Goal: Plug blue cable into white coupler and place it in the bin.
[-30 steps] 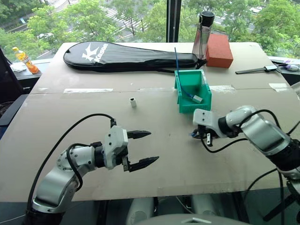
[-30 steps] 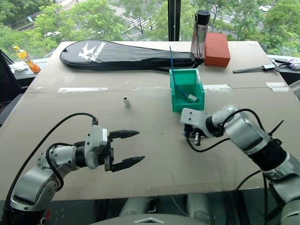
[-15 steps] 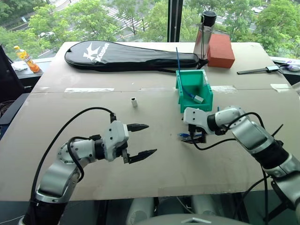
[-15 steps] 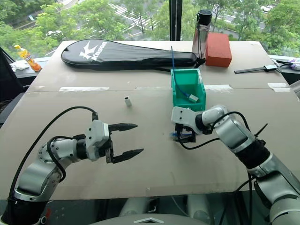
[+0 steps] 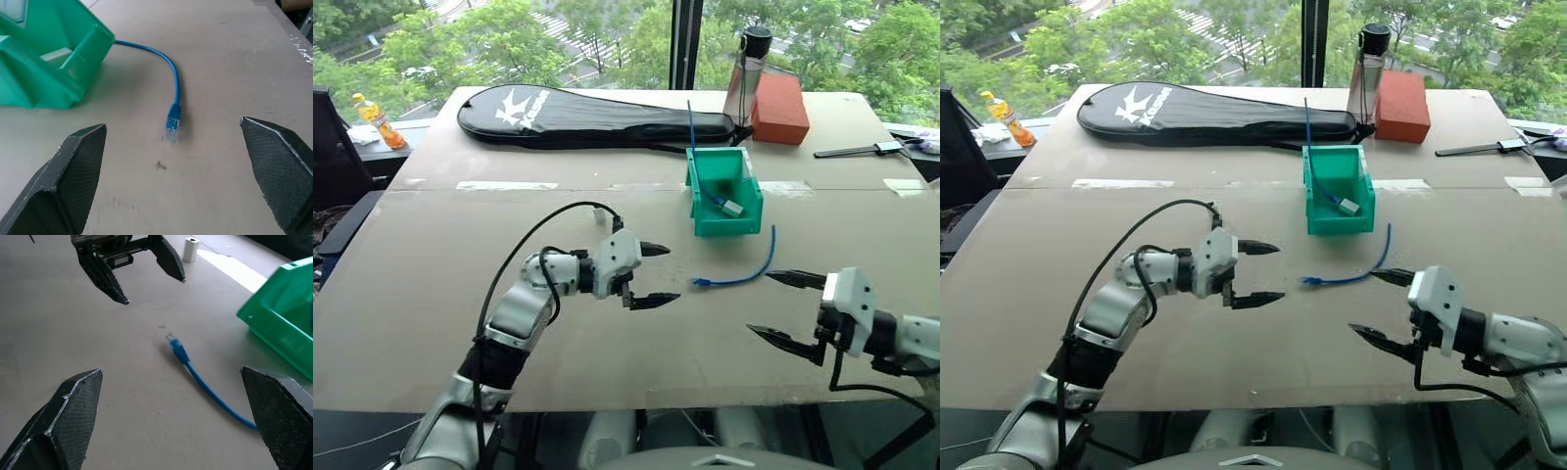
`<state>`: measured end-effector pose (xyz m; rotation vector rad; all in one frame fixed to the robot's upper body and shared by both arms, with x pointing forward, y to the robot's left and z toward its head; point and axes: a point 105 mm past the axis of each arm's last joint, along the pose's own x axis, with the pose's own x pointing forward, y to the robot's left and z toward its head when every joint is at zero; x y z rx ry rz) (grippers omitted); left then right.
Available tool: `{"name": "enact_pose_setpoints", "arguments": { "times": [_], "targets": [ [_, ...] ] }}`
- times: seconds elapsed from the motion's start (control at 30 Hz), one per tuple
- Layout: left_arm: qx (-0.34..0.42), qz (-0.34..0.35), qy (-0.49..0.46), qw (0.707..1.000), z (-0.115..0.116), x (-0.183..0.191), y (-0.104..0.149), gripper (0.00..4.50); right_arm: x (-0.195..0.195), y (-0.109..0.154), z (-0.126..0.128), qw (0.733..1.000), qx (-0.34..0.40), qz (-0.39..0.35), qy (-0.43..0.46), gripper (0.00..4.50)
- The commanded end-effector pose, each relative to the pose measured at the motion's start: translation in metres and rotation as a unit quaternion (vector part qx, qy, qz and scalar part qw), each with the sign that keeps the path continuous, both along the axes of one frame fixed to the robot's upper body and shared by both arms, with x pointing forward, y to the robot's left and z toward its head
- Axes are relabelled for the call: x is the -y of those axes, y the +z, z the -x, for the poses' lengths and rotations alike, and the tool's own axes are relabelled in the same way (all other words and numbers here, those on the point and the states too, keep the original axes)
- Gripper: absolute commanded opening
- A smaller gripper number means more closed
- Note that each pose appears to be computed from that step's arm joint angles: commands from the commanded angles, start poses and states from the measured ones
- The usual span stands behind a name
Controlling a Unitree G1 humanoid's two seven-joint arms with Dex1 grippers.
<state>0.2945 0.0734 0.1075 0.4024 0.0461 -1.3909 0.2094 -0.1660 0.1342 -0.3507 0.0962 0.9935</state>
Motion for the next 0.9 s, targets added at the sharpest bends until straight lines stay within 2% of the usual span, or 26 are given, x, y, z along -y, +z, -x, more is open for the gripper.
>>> {"name": "enact_pose_setpoints", "arguments": {
  "times": [0.03, 0.3, 0.37, 0.4, 0.43, 0.5, 0.67, 0.7, 0.8, 0.9],
  "targets": [
    [0.027, -0.008, -0.016, 0.999, -0.01, 0.008, -0.003, 4.5, 0.007, 0.014, 0.014, 0.999, 0.044, 0.006, -0.02, 4.45],
    [0.033, -0.037, -0.052, 0.997, -0.026, 0.032, -0.017, 4.5, 0.019, 0.011, 0.022, 0.995, 0.054, 0.017, -0.086, 4.45],
    [0.035, -0.051, -0.072, 0.995, -0.024, 0.035, -0.026, 3.98, 0.017, 0.014, 0.024, 0.994, 0.057, 0.016, -0.094, 4.5],
    [0.036, -0.052, -0.076, 0.995, -0.024, 0.036, -0.027, 3.86, 0.015, 0.015, 0.025, 0.994, 0.058, 0.016, -0.095, 4.5],
    [0.036, -0.051, -0.077, 0.995, -0.024, 0.037, -0.028, 3.38, 0.015, 0.015, 0.026, 0.993, 0.058, 0.015, -0.098, 4.5],
    [0.037, -0.052, -0.088, 0.994, -0.022, 0.038, -0.028, 2.81, 0.014, 0.014, 0.027, 0.993, 0.051, 0.011, -0.107, 4.5],
    [0.038, -0.054, -0.096, 0.993, -0.022, 0.036, -0.027, 0.58, 0.008, 0.011, 0.028, 0.991, 0.025, -0.015, -0.128, 4.5],
    [0.038, -0.054, -0.098, 0.993, -0.022, 0.035, -0.026, 0.02, 0.006, 0.011, 0.027, 0.991, 0.02, -0.024, -0.131, 4.5],
    [0.046, -0.042, -0.105, 0.993, -0.021, 0.035, -0.02, 0.02, 0.0, 0.015, 0.023, 0.987, 0.014, -0.063, -0.148, 4.5],
    [0.08, 0.005, -0.122, 0.989, -0.016, 0.04, 0.003, 0.02, -0.009, 0.017, 0.018, 0.978, -0.017, -0.124, -0.169, 4.5]
  ]
}}
